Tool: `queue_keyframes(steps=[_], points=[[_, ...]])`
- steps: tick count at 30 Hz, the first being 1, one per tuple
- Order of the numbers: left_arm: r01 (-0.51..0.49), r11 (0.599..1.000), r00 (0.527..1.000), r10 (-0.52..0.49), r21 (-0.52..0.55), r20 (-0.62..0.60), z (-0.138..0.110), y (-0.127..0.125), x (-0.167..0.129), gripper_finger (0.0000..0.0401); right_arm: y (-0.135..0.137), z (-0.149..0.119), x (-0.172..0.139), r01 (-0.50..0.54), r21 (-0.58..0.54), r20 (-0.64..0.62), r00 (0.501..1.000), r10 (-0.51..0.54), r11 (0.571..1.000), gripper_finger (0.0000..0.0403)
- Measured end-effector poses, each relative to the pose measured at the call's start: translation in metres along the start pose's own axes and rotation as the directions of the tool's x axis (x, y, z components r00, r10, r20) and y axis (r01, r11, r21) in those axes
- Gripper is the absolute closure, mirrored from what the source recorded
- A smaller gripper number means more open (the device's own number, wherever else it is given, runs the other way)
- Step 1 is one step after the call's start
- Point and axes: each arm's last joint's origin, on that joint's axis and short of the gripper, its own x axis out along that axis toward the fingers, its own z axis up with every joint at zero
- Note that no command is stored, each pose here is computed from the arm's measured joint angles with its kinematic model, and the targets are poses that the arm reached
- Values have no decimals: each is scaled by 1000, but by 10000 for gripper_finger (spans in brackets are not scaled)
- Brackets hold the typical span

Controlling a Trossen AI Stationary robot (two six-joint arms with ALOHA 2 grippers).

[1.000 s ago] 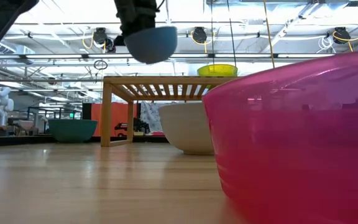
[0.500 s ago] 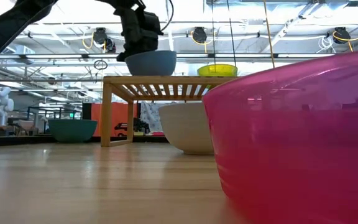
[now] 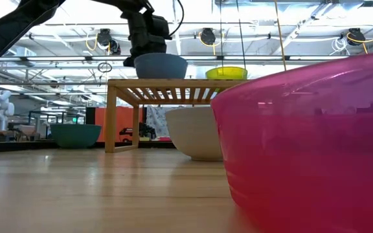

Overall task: Place and stack bowls onto a shelf
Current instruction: Put the blue bowl on the shelf, then stack the red bowl on top of the green bowl on the shelf

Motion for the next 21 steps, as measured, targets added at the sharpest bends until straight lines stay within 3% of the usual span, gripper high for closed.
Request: queue_keyframes(steps=[8,21], points=[[-5,998,1000,3,57,28,-4,-12,-10,329,0,0,0,0,0,0,1000,0,1000,326],[-17,996,979,-1,83,203,-39,-23,-76,327,1,-1,0,-5,3,-9,1000,5,1000,326]])
